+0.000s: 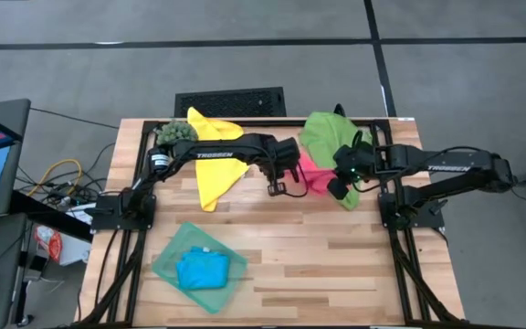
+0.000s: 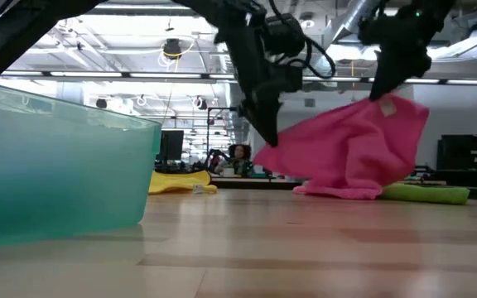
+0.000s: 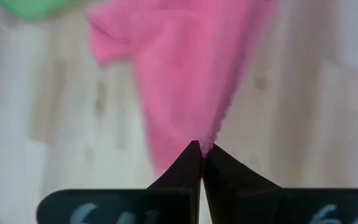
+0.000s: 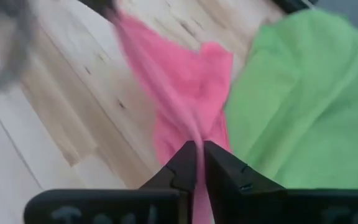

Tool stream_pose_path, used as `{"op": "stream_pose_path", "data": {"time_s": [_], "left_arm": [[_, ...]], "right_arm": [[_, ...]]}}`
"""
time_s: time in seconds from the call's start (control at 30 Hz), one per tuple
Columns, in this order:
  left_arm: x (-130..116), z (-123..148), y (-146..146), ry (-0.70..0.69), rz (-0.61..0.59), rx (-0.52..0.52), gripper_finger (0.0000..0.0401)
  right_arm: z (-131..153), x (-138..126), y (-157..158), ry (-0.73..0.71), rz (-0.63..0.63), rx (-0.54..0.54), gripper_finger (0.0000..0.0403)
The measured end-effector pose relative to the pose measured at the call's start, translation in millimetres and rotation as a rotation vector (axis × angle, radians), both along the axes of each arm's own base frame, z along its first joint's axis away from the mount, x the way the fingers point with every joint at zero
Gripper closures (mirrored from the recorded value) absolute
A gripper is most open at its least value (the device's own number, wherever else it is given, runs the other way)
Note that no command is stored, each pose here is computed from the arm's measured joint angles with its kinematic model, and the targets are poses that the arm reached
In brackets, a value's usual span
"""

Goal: Fold microfiber towels
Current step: Fold the pink microfiber towel

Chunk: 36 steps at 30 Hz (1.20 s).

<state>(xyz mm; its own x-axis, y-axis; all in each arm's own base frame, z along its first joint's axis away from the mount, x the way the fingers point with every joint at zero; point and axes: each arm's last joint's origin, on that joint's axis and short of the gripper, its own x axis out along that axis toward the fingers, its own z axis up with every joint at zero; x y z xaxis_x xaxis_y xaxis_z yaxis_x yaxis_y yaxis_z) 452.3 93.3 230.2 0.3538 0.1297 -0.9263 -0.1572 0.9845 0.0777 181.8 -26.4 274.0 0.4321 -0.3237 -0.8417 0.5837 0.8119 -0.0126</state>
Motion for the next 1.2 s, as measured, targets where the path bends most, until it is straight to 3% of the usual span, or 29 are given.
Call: {"op": "stream_pose_path", "data": {"time_s": [0.13,0.37,0.5,0.6,0.83,0.97,1.2], "left_arm": [[-8.2,7.6,-10.1,0.085,-0.048,-0.117,0.0401],[-10.7,8.4,-19.6,0.102,-0.103,-0.255,0.0401],[-10.4,8.6,-19.1,0.095,-0.114,-0.261,0.0401],[-10.1,8.8,-15.5,0.085,-0.109,-0.257,0.0401],[-10.3,8.8,-12.9,0.082,-0.103,-0.255,0.0401],[-10.3,8.8,-13.1,0.082,-0.106,-0.255,0.0401],[-10.3,8.6,-12.2,0.087,-0.099,-0.231,0.0401]], "right_arm": [[-12.0,-1.0,0.8,0.022,0.011,0.025,0.0346],[-38.4,-1.1,2.3,0.024,0.035,0.071,0.0346],[-45.1,0.6,3.7,0.002,0.061,0.096,0.0346],[-44.1,3.0,10.2,-0.017,0.160,0.105,0.0346],[-43.2,6.3,21.3,-0.030,0.310,0.045,0.0343],[-56.5,3.0,20.4,-0.010,0.308,0.072,0.0317],[-80.1,-0.5,18.4,-0.015,0.287,0.052,0.0236]]}}
